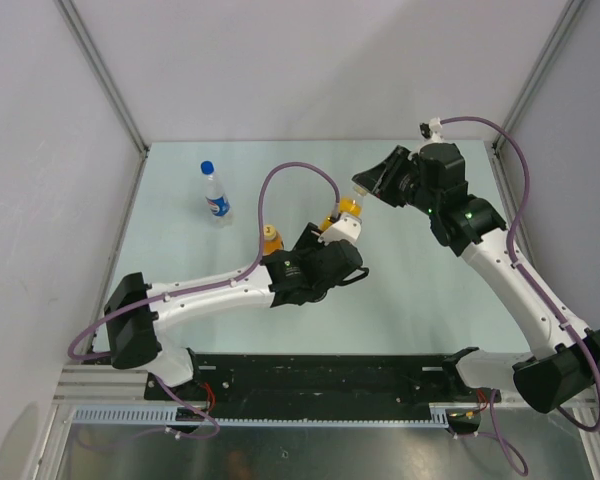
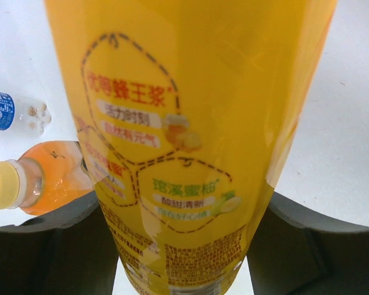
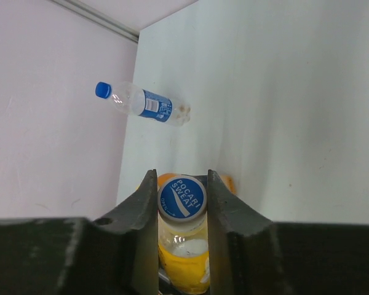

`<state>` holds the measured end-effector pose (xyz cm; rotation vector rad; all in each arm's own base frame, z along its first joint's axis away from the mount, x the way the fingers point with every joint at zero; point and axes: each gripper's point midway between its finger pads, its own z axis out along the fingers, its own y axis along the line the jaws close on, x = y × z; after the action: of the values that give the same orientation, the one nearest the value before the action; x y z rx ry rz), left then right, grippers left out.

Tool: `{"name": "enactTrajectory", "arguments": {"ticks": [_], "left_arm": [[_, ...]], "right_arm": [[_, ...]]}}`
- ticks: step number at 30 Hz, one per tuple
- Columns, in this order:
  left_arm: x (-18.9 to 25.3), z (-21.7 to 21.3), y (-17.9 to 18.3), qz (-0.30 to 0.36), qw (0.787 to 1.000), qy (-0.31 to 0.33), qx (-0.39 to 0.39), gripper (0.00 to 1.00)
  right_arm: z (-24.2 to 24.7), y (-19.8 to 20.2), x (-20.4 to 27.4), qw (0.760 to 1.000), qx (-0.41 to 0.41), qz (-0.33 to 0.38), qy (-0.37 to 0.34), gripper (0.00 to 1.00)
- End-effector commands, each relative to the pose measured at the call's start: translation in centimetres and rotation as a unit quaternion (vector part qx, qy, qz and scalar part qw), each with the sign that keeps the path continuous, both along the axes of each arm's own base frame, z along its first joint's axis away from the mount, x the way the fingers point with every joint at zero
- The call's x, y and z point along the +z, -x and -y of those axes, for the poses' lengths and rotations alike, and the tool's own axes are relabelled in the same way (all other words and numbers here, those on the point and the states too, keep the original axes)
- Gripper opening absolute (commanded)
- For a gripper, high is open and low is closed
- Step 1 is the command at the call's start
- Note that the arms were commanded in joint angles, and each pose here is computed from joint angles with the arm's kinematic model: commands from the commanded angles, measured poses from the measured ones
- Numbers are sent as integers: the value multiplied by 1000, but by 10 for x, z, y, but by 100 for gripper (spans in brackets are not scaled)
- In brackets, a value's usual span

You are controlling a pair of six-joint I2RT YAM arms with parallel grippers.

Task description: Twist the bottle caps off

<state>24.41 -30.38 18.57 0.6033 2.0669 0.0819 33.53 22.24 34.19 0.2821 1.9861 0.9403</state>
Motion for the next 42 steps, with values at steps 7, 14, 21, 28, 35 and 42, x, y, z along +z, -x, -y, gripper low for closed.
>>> {"name": "enactTrajectory", "arguments": {"ticks": [7,14,21,28,35,42], "left_arm": [[17,10,3,-4,1000,11,-18,39],[22,15,5,-12,999,15,-30,41],[24,29,14,-39,997,42,-57,42],[36,44,23,-58,991,67,-98,38],[59,57,38,-73,980,106,-153,34],[86,66,58,-68,958,154,-233,28]], "right_arm": [[-6,5,25,999,26,43,-12,0],[1,11,34,997,31,73,2,0],[10,20,42,994,47,97,7,0],[15,29,48,990,87,109,-16,0],[24,44,55,983,127,133,-21,0],[30,66,64,971,171,165,-16,0]]}}
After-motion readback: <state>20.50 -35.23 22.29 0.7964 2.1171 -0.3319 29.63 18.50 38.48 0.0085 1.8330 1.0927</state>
